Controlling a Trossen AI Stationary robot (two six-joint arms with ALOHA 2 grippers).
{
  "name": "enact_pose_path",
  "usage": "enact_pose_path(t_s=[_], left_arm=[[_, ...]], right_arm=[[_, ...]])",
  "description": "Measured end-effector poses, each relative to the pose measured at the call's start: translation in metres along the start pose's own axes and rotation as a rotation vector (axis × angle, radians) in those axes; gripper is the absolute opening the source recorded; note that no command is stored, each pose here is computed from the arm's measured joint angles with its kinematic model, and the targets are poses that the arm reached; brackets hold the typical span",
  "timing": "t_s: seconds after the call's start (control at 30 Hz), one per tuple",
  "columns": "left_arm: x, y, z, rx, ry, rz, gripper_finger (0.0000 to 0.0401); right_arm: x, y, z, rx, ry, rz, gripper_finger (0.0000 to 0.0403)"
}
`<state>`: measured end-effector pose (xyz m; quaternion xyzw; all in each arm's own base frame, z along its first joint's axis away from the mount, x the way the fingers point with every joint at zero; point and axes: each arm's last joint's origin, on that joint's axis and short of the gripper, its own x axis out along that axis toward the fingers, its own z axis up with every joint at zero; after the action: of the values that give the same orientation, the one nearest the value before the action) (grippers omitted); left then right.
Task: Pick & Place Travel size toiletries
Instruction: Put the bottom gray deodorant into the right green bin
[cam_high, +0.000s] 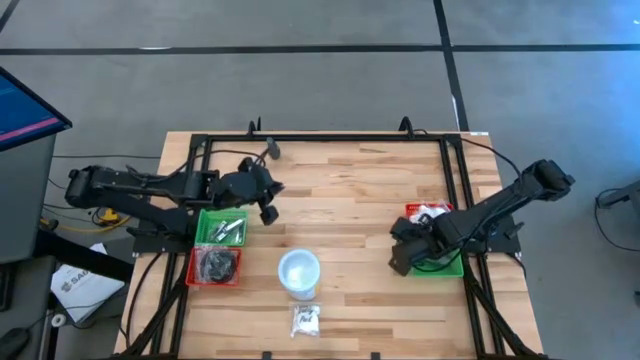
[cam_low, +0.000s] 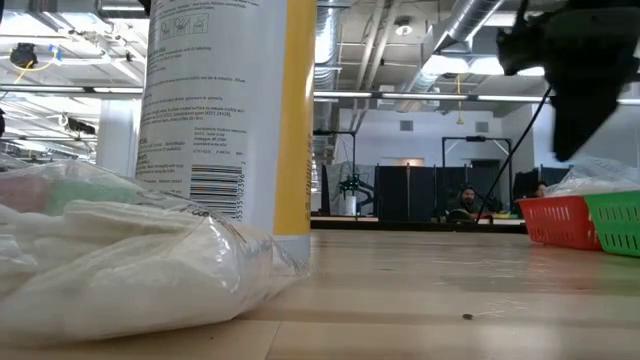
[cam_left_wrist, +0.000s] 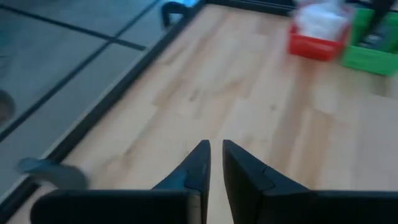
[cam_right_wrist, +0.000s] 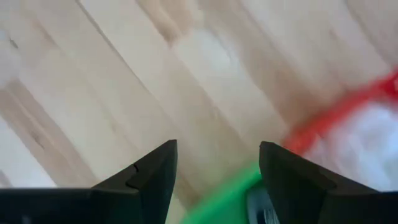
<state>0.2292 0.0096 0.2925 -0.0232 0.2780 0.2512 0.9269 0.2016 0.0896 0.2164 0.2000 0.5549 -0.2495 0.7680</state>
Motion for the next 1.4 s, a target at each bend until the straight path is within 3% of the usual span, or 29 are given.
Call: enact_pose_path(t_s=[0.27,0.5,0.57,0.67,0.8,1.4], left_arm=[[0.01,0.02,0.003,-0.05,0.008,0.097,0.0053],[0.01,0.021,0.004,-0.05,0.0,0.101,0.0056],[0.011,0.024,0.004,-0.033,-0.005,0.147,0.0056],[0.013,0.034,0.006,-0.11,-0.022,0.252,0.0056],[0.017,0.048,0.007,-0.217,-0.031,0.313,0.0059],[0.081,0.082,-0.011,-0.31,0.128,0.462,0.0137]], right_arm=[[0.003,0.007,0.024,-0.11,-0.137,0.112,0.0216],[0.002,0.01,0.033,-0.084,-0.183,0.164,0.0215],[0.003,0.009,0.035,-0.082,-0.192,0.168,0.0215],[0.003,0.009,0.042,-0.11,-0.221,0.178,0.0216],[0.003,0.008,0.05,-0.112,-0.263,0.196,0.0216],[0.002,0.008,0.066,-0.105,-0.354,0.25,0.0215]])
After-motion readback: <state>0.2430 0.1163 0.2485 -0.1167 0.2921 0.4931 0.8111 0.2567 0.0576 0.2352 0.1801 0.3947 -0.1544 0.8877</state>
